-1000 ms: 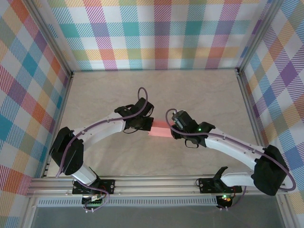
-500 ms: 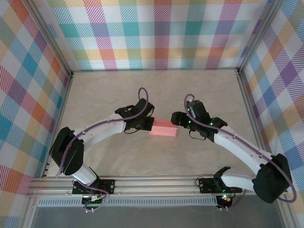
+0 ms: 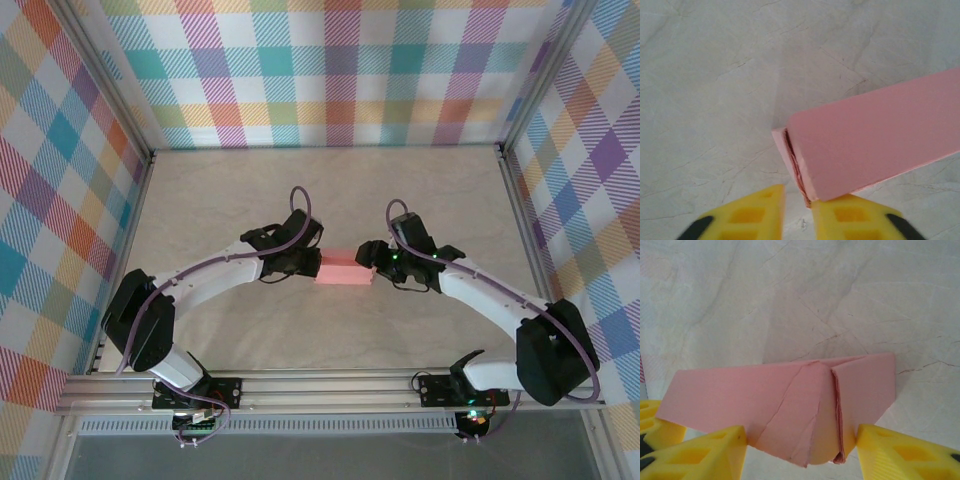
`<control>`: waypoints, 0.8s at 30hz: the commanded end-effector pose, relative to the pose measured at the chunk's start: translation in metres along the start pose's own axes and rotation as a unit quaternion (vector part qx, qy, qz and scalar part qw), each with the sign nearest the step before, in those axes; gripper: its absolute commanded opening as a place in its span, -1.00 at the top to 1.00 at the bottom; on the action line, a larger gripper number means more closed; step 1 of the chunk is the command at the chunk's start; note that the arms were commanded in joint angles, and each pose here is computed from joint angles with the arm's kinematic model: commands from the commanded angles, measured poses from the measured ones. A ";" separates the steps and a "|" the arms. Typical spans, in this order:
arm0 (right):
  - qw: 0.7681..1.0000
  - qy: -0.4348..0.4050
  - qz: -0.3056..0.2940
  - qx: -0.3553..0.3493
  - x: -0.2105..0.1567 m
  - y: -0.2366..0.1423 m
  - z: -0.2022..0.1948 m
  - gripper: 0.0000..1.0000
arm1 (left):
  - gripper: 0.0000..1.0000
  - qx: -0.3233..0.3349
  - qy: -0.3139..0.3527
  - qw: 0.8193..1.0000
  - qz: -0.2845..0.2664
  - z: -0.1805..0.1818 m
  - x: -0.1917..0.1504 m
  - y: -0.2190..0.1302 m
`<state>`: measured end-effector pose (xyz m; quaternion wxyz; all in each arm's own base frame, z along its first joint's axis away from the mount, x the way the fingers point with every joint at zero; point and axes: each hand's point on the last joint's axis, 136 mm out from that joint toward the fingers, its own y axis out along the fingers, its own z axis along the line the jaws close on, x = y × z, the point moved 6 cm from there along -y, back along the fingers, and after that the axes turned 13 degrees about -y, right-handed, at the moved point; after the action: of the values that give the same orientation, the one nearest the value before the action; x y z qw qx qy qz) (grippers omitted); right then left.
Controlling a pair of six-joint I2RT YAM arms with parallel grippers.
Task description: Fold the paper box
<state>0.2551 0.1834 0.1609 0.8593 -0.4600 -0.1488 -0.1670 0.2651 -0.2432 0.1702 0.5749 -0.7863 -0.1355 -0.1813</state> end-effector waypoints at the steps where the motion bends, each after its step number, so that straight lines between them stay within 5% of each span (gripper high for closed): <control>1: 1.000 0.010 0.010 -0.003 -0.005 0.008 -0.007 -0.11 | 0.23 -0.002 0.012 1.000 0.016 0.003 -0.012 -0.005; 5: 1.000 0.010 0.012 -0.006 -0.005 0.009 -0.008 -0.03 | -0.29 -0.045 0.028 0.999 0.006 -0.004 -0.013 -0.020; 7: 1.000 0.010 0.013 -0.008 -0.006 0.010 -0.009 -0.01 | -0.84 -0.079 0.037 0.996 -0.005 -0.008 -0.013 -0.031; 9: 1.000 0.011 0.015 -0.010 -0.007 0.011 -0.010 0.00 | -1.00 -0.120 0.039 0.992 -0.019 -0.014 -0.012 -0.042; 15: 1.000 0.009 0.016 -0.008 -0.007 0.011 -0.010 0.02 | -1.00 -0.161 -0.102 0.981 -0.022 -0.010 0.007 -0.040; 18: 1.000 0.008 0.015 -0.007 -0.007 0.010 -0.010 0.02 | -0.62 -0.147 -0.190 0.971 -0.003 -0.001 0.017 -0.023; 24: 1.000 0.006 0.015 -0.004 -0.009 0.008 -0.009 0.02 | -0.17 -0.128 -0.223 0.966 0.013 0.009 0.023 -0.003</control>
<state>0.2601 0.1840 0.1572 0.8612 -0.4543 -0.1492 -0.1723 0.2782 -0.2306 0.1714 0.4548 -0.8651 -0.2094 -0.0315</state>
